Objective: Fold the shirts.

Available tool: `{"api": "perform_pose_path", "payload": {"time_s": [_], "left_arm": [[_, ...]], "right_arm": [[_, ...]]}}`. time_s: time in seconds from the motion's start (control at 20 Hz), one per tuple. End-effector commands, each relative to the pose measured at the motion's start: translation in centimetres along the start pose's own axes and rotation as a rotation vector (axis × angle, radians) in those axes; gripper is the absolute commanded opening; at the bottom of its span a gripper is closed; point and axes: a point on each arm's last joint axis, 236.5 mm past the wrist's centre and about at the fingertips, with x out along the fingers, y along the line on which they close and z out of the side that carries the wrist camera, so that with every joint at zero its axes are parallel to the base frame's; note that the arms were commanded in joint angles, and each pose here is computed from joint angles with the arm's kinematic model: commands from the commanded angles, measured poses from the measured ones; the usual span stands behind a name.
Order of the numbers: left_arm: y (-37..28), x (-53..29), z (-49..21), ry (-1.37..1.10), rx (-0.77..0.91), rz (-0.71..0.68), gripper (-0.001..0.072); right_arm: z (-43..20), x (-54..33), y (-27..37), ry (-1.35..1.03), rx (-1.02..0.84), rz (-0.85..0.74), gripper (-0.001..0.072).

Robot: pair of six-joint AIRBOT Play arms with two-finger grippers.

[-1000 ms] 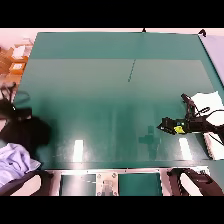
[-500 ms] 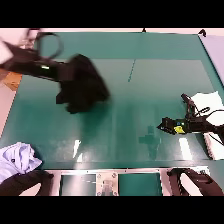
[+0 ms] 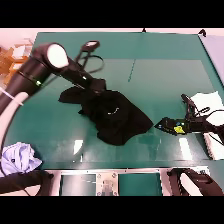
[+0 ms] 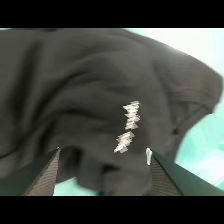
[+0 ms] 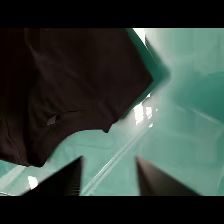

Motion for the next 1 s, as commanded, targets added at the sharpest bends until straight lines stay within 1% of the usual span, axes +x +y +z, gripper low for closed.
{"api": "perform_pose_path", "payload": {"time_s": [0.0,0.2,0.3,0.45,0.7,0.75,0.85,0.9,0.95], "left_arm": [[7.3,-2.6,-2.3,0.109,-0.114,0.094,0.0632],[15.1,-1.3,-6.7,0.165,-0.305,0.142,0.0631],[17.8,-0.4,-7.8,0.143,-0.377,0.16,0.0631],[19.7,-0.5,-8.0,0.11,-0.389,0.157,0.0631],[20.6,-0.9,-8.0,0.099,-0.346,0.168,0.0631],[20.6,-0.9,-8.0,0.101,-0.333,0.166,0.0631],[20.8,-1.0,-8.3,0.11,-0.319,0.177,0.0632],[20.8,-1.0,-8.3,0.112,-0.306,0.177,0.0631],[20.8,-1.0,-8.3,0.113,-0.305,0.177,0.0631]], "right_arm": [[-1.3,0.9,0.9,0.037,0.029,0.052,0.0507],[-7.4,6.5,4.7,0.134,0.173,0.251,0.0516],[-9.2,8.9,6.0,0.107,0.219,0.289,0.0516],[-10.2,10.4,9.0,0.081,0.193,0.318,0.0516],[-9.2,13.9,13.4,0.143,0.129,0.266,0.0509],[-9.1,14.8,14.1,0.177,0.122,0.256,0.0466],[-9.2,16.1,15.2,0.233,0.063,0.255,0.024],[-9.3,16.3,15.5,0.247,0.034,0.259,0.0091],[-9.1,16.1,15.4,0.252,-0.009,0.258,0.0023]]}}
